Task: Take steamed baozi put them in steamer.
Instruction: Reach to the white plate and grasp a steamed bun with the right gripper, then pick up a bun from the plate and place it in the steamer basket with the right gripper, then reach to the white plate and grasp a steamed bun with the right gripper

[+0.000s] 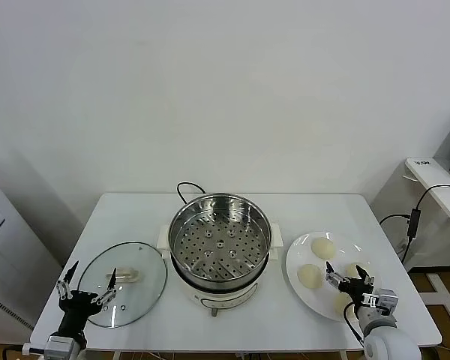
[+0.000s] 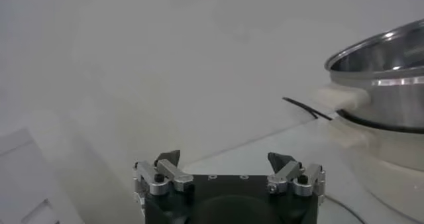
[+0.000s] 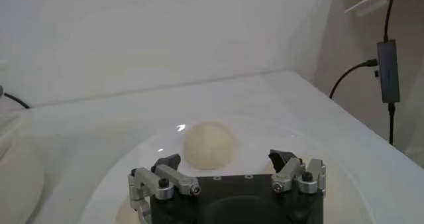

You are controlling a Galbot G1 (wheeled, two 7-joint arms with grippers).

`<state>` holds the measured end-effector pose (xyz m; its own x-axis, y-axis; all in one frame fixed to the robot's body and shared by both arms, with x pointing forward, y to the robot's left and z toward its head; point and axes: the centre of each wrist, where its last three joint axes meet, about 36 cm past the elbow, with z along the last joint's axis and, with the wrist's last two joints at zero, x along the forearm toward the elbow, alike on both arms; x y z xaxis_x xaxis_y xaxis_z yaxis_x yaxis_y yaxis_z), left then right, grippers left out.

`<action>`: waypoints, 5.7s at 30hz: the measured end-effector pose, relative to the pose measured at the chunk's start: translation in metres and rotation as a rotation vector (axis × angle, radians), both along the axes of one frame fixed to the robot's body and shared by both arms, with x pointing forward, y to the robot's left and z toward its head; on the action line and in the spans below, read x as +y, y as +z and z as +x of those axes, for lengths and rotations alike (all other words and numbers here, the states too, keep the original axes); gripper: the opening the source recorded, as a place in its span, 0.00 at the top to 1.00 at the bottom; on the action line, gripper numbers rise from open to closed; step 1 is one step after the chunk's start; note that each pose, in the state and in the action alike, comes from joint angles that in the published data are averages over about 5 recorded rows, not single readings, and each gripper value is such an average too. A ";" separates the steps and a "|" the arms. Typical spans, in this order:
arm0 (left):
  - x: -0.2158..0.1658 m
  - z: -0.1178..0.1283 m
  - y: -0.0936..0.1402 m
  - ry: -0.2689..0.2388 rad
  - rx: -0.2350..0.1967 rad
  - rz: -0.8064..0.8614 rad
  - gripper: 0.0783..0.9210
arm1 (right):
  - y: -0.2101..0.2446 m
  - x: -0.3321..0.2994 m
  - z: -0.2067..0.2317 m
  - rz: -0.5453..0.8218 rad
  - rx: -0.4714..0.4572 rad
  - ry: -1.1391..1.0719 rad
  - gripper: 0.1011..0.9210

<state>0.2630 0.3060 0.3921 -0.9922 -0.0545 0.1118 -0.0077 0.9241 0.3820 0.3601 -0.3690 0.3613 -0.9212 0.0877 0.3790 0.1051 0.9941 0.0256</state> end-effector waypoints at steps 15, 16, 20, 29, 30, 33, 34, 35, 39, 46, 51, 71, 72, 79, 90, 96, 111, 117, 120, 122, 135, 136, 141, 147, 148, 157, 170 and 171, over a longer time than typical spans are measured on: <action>0.001 0.002 0.002 -0.023 -0.012 0.011 0.12 | 0.109 -0.114 0.089 -0.489 0.011 0.663 0.12; 0.001 0.002 0.002 -0.024 -0.013 0.010 0.12 | 0.121 -0.118 0.099 -0.529 0.029 0.726 0.12; -0.001 0.003 0.001 -0.027 -0.016 0.006 0.12 | 0.160 -0.123 0.139 -0.665 0.129 0.945 0.12; -0.002 0.007 0.003 -0.027 -0.030 0.006 0.12 | 0.201 -0.111 0.212 -0.840 0.404 1.211 0.12; -0.001 0.008 0.003 -0.025 -0.032 0.007 0.12 | 0.200 -0.108 0.218 -0.851 0.431 1.228 0.12; 0.000 0.008 0.003 -0.017 -0.035 0.009 0.12 | 0.193 -0.098 0.234 -0.877 0.502 1.276 0.12; 0.001 0.008 0.004 -0.015 -0.035 0.009 0.12 | 0.191 -0.095 0.239 -0.884 0.520 1.288 0.12; 0.001 0.008 0.004 -0.013 -0.035 0.009 0.12 | 0.188 -0.091 0.244 -0.890 0.536 1.299 0.12; 0.001 0.007 0.004 -0.008 -0.035 0.008 0.12 | 0.175 -0.078 0.260 -0.909 0.581 1.335 0.12; 0.000 0.005 0.003 -0.001 -0.031 -0.002 0.12 | 0.147 -0.057 0.280 -0.922 0.635 1.375 0.12; -0.001 0.004 0.004 0.003 -0.031 -0.009 0.12 | 0.128 -0.046 0.288 -0.926 0.659 1.394 0.13; 0.000 0.002 0.010 0.021 -0.048 0.005 0.12 | 0.098 -0.030 0.297 -0.968 0.702 1.405 0.49; 0.000 0.002 0.010 0.021 -0.049 0.006 0.12 | 0.100 -0.030 0.297 -0.973 0.702 1.404 0.52; 0.003 0.001 0.012 0.025 -0.050 0.012 0.12 | 0.133 -0.023 0.304 -1.019 0.666 1.411 0.57; 0.010 -0.001 0.012 0.024 -0.051 0.009 0.12 | 0.277 0.052 0.326 -1.177 0.429 1.576 0.57; 0.009 -0.004 0.013 0.022 -0.055 -0.004 0.12 | 0.345 0.118 0.325 -1.333 0.276 1.721 0.57; 0.012 -0.009 0.027 0.026 -0.089 -0.014 0.12 | 0.320 0.274 0.306 -1.742 -0.010 2.189 0.57; 0.014 -0.010 0.030 0.029 -0.095 -0.014 0.12 | 0.290 0.304 0.304 -1.839 -0.101 2.311 0.57; 0.015 -0.010 0.030 0.030 -0.096 -0.013 0.12 | 0.276 0.312 0.304 -1.863 -0.125 2.355 0.57; 0.015 -0.010 0.030 0.030 -0.096 -0.014 0.12 | 0.268 0.316 0.304 -1.875 -0.139 2.380 0.57; 0.011 -0.009 0.033 0.040 -0.104 -0.026 0.12 | 0.242 0.335 0.302 -1.943 -0.210 2.448 0.35; 0.011 -0.009 0.033 0.042 -0.104 -0.027 0.12 | 0.243 0.336 0.303 -1.947 -0.213 2.445 0.32; 0.010 -0.009 0.034 0.044 -0.103 -0.030 0.12 | 0.254 0.333 0.308 -1.938 -0.220 2.417 0.16; 0.009 -0.009 0.033 0.040 -0.103 -0.028 0.12 | 0.294 0.313 0.317 -1.822 -0.169 2.295 0.12; 0.009 -0.009 0.033 0.039 -0.103 -0.027 0.12 | 0.302 0.306 0.320 -1.784 -0.141 2.262 0.12; 0.005 -0.006 0.033 0.026 -0.116 -0.025 0.12 | 0.351 0.196 0.345 -1.366 0.242 1.898 0.12; -0.003 -0.007 0.033 0.016 -0.126 -0.016 0.12 | 0.273 0.047 0.303 -1.026 0.510 1.641 0.12; -0.003 -0.008 0.032 0.017 -0.126 -0.015 0.12 | 0.263 0.042 0.298 -1.012 0.523 1.638 0.12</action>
